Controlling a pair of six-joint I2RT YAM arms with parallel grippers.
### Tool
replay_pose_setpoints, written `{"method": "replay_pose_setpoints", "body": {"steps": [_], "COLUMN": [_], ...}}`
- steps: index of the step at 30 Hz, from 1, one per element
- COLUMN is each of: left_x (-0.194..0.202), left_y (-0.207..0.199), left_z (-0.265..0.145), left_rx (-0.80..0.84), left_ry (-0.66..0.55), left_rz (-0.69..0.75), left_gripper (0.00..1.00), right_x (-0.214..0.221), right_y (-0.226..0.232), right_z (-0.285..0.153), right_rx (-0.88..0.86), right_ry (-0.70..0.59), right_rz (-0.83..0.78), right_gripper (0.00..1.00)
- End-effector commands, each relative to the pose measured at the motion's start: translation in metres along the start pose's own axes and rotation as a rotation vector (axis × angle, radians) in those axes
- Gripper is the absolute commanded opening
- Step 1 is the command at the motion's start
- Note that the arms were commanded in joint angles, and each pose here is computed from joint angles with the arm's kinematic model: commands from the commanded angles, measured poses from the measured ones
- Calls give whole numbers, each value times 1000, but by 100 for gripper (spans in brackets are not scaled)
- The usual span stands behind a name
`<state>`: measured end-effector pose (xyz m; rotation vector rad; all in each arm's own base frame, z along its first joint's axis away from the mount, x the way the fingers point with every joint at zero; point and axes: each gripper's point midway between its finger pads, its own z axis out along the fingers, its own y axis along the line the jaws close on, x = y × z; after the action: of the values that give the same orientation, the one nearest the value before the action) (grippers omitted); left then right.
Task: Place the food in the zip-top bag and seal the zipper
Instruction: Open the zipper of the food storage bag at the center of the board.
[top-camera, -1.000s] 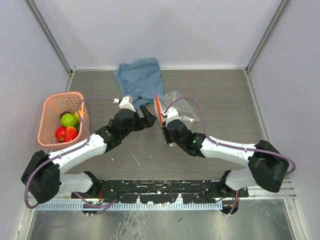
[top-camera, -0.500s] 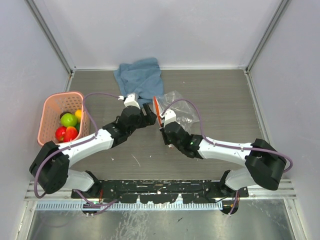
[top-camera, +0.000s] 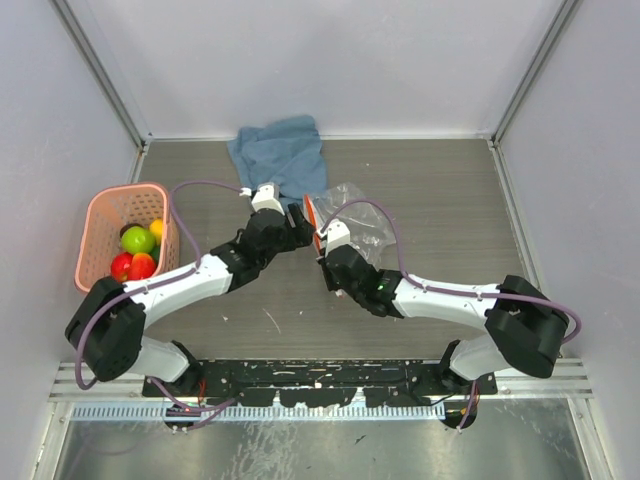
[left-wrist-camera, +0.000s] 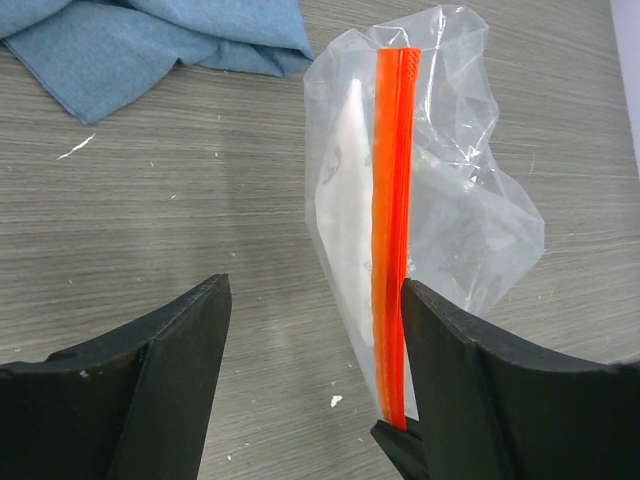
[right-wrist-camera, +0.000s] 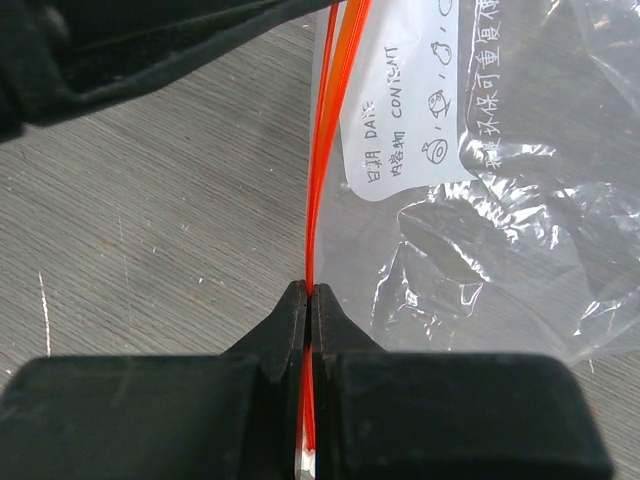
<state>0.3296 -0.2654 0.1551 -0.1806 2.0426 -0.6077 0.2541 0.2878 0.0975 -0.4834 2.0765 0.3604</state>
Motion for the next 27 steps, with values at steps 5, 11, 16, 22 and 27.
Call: {"method": "replay_pose_setpoints", "body": {"steps": [5,11,16,22,27], "left_x": [-22,-12,-6,5,15], "left_y": [-15,-6,2,5,5], "left_z": [11,12,8,8,6], "left_rx": [10,-22,-51,-55,-31], "left_ry": [-75,-42,-16,17,42], "left_rz": [15,25,25,7,-31], "left_gripper": [64,53,48,44,40], "right_x": [-16,-14,-12,-11,-13], "right_y": [6,4,1,0,0], "right_z": [1,2,3,4,4], "right_rx": [-3,10,25,35,33], "right_ry": [-62,-62,-65,-77,-92], "right_rz": [39,40,42,51,57], "right_gripper": [1,1,1,1,1]}}
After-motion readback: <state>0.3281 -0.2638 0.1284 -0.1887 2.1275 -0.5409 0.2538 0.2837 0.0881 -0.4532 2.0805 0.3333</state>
